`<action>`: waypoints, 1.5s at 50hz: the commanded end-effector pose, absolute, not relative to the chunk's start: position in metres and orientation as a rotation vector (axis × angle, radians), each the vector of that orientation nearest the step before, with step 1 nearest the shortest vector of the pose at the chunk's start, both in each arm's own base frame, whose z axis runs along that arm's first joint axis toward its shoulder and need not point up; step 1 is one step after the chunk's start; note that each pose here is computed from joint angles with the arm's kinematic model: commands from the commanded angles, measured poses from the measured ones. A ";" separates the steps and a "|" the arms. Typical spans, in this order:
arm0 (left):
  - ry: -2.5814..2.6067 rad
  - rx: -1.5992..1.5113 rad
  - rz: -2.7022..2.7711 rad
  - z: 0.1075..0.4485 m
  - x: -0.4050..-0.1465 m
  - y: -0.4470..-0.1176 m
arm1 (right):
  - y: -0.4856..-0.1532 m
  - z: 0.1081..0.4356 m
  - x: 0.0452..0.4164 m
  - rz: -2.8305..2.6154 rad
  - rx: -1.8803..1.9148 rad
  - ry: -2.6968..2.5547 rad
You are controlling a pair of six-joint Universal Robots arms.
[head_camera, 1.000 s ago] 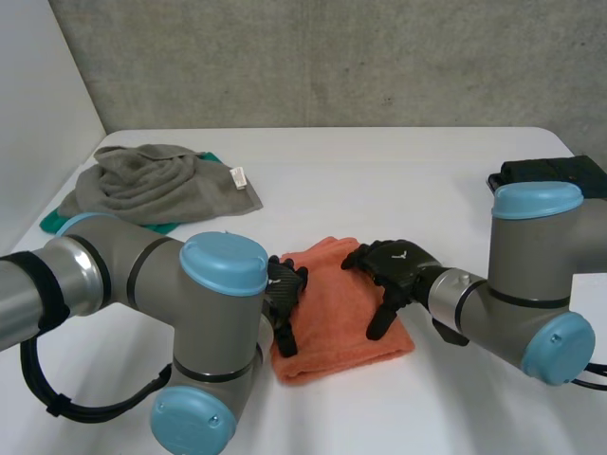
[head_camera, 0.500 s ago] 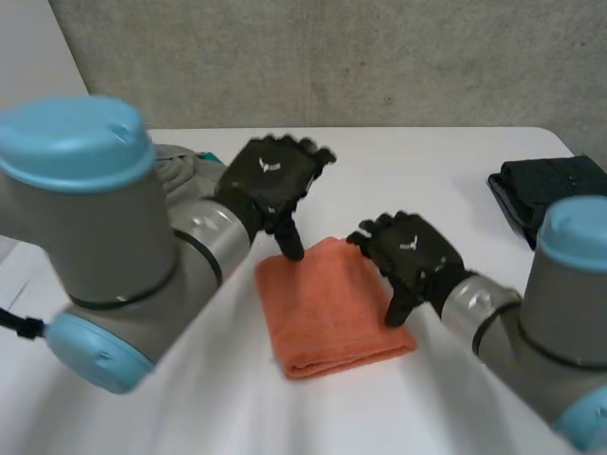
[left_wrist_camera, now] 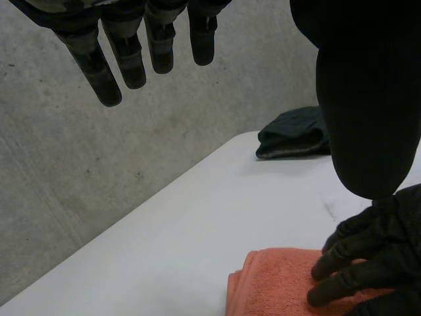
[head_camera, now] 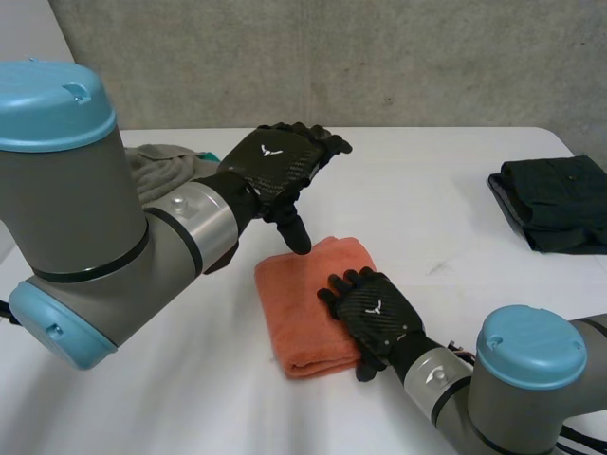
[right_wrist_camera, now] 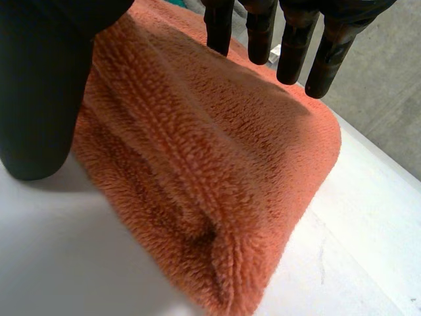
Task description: Fold the laundry.
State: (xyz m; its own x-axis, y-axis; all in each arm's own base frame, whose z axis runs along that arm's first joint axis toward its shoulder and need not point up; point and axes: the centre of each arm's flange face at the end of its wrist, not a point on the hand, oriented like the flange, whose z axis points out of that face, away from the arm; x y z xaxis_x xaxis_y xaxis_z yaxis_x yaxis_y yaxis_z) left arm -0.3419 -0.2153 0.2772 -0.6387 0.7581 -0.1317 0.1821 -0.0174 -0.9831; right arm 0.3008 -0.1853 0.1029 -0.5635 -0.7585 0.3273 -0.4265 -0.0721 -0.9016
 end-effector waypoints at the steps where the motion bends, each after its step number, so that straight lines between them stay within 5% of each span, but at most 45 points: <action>1: -1.828 -0.969 1.699 0.276 -0.340 -0.218 | -0.194 0.106 0.307 -1.744 -1.289 1.874; 32: -1.873 -0.951 1.686 0.269 -0.331 -0.223 | -0.254 0.123 0.349 -1.885 -1.256 1.745; 51: -1.878 -0.905 1.679 0.271 -0.327 -0.227 | -0.387 0.173 0.233 -2.049 -1.251 1.785; 59: -1.873 -0.883 1.683 0.274 -0.327 -0.229 | -0.449 0.243 0.213 -2.392 -1.114 1.503; 65: -1.872 -0.883 1.681 0.274 -0.327 -0.229 | -0.497 0.295 0.160 -2.650 -0.893 1.202; 70: -1.873 -0.882 1.678 0.273 -0.327 -0.228 | -0.523 0.289 0.127 -2.655 -0.831 1.157; 75: -1.876 -0.879 1.680 0.273 -0.327 -0.229 | -0.541 0.245 0.094 -2.595 -0.875 1.260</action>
State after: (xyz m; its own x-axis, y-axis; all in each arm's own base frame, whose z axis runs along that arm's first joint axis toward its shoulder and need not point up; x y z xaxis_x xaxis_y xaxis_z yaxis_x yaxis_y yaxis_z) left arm -0.3273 -0.2286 0.2735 -0.6822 0.7277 -0.0717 0.1500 0.0433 -0.9877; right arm 0.1284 -0.5215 0.2889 -0.8371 -0.3198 0.4440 -0.1072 -0.6998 -0.7062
